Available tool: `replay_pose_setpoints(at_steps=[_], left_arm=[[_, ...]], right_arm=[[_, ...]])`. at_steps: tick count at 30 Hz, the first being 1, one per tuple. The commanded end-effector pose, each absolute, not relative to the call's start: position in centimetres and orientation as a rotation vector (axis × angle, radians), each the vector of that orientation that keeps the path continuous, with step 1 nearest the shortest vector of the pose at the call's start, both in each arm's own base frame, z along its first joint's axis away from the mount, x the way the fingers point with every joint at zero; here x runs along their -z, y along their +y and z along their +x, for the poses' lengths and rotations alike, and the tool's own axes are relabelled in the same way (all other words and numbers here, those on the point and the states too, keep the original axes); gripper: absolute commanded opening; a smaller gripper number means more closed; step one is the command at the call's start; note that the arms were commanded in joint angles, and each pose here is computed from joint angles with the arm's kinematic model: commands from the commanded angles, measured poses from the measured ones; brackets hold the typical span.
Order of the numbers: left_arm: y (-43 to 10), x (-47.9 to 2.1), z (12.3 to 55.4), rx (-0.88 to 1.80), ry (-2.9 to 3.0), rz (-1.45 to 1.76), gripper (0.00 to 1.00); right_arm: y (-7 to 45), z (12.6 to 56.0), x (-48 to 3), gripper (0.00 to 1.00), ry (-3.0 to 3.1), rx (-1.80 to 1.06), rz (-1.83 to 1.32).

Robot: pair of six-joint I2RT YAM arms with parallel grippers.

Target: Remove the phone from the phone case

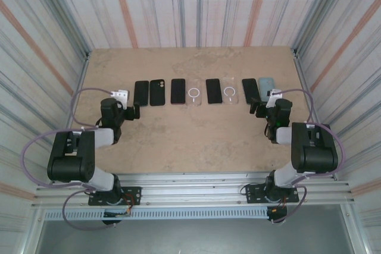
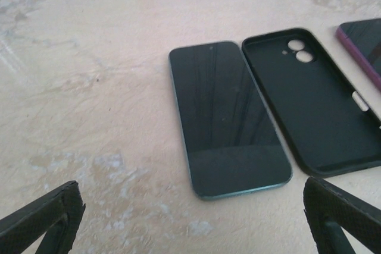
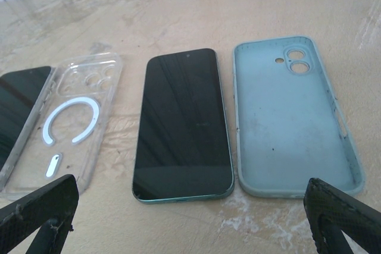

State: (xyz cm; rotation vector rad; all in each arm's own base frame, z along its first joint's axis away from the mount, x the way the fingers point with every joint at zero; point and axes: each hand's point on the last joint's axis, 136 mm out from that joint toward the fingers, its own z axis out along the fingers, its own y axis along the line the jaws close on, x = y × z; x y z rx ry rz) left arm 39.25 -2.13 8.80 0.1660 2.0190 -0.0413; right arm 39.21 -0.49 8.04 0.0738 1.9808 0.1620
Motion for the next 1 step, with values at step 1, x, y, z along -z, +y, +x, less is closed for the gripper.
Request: replay_pose_setpoints(at_steps=[1], left_arm=[[-2.69, -9.54, 39.53, 0.064, 1.968, 0.194, 0.99]], right_arm=[[-0.57, 39.37, -8.32, 0.99, 1.967, -0.138, 0.058]])
